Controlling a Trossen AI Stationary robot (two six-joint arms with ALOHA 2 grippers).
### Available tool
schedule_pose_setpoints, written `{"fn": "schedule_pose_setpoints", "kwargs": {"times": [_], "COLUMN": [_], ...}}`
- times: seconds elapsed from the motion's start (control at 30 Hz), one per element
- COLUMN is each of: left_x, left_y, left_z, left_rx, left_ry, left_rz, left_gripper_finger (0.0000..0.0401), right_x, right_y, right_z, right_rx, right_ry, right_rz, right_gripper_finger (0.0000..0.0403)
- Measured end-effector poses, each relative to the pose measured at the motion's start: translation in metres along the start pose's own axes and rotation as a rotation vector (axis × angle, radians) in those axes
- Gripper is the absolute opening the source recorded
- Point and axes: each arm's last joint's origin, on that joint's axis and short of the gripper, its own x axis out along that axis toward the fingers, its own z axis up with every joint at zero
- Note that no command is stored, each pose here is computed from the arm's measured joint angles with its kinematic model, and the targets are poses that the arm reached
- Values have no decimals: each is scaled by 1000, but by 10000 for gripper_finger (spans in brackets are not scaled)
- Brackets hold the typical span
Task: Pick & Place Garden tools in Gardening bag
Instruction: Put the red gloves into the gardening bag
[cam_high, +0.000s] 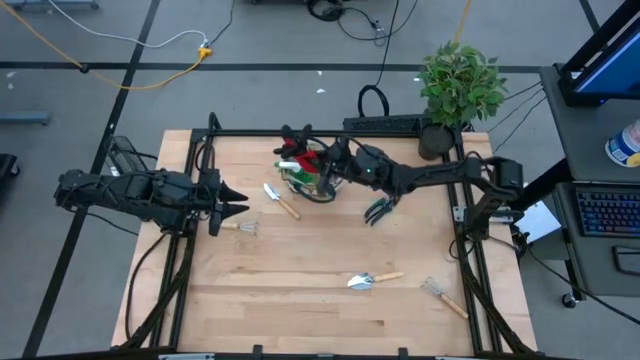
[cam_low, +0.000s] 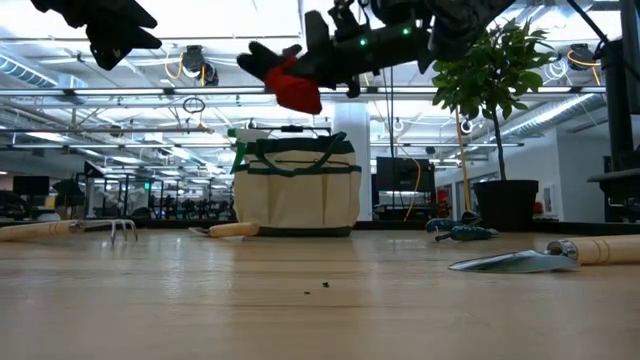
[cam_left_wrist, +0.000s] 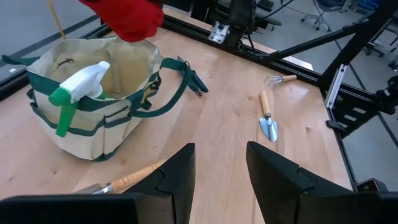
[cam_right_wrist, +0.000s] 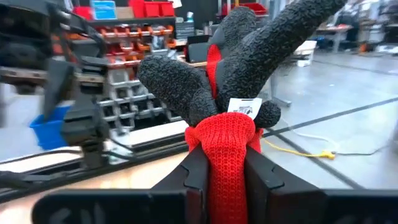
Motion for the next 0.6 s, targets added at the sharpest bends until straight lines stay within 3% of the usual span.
{"fn": "schedule_pose_setpoints", "kwargs": {"times": [0.33,0.6], "left_x": [0,0], "left_y": [0,0], "left_z": [0,0], "left_rx": [2,2], "left_ry": [-2,-2], "left_rz": [5,5], "left_gripper_finger": [150,150], "right_x": [4,4], "right_y": [-9,-10], "right_z": [-13,-14], "right_rx": [-30,-78], "right_ry": [85,101], "right_rz": [-41,-40], "right_gripper_finger": [49,86]}}
